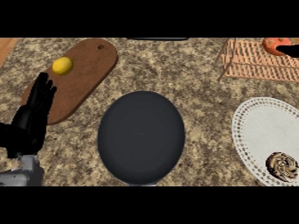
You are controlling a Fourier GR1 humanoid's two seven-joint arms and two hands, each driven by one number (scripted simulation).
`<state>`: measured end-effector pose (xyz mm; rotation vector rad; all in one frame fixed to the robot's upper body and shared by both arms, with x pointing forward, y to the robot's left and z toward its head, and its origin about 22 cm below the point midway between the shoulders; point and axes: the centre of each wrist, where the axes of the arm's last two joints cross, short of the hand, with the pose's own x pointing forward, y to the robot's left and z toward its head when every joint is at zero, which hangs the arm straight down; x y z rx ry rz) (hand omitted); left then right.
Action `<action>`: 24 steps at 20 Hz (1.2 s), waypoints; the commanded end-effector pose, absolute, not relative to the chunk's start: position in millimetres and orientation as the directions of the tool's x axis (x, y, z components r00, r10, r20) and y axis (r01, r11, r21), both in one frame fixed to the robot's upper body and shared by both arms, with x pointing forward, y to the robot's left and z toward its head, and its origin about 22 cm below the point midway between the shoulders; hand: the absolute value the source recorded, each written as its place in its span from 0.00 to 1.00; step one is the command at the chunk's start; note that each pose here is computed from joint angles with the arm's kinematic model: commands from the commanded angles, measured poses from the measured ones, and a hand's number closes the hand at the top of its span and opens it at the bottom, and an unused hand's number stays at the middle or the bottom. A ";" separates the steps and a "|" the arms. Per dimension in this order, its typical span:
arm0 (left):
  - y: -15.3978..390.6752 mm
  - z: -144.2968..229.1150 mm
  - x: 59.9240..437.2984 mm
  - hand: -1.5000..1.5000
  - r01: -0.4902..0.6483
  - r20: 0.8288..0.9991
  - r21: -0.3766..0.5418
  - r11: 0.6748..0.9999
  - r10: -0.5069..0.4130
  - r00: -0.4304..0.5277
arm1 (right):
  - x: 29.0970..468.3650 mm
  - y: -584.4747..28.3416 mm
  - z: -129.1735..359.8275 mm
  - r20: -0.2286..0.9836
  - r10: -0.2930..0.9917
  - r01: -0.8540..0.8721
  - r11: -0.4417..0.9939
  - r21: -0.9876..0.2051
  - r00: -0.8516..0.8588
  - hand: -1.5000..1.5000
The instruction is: Pick the squash from the placemat and place it in the tiered shelf
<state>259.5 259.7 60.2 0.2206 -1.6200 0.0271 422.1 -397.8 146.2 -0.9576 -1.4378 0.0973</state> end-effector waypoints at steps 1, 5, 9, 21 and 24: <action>272.0 69.5 267.0 0.50 -0.153 0.992 0.108 0.982 -0.117 -0.050 | 426.0 -401.3 152.1 0.806 0.572 0.483 0.669 -0.566 0.152 0.00; 257.2 71.8 260.8 0.50 -0.141 0.991 0.120 0.983 -0.127 -0.040 | 423.9 -410.4 169.7 0.842 0.537 0.512 0.710 -0.483 0.049 0.00; 257.2 70.3 250.5 0.50 -0.167 0.991 0.115 0.979 -0.126 -0.052 | 415.8 -428.8 180.1 0.893 0.450 0.572 0.736 -0.362 -0.014 0.00; 275.1 58.8 249.8 0.50 -0.196 0.991 0.120 0.973 -0.129 -0.033 | 332.7 -538.2 212.1 0.934 0.344 0.719 0.625 -0.304 0.096 0.00; 262.7 61.0 250.9 0.50 -0.192 0.991 0.126 0.973 -0.134 -0.026 | 303.0 -565.2 233.0 0.937 0.334 0.719 0.626 -0.302 0.103 0.00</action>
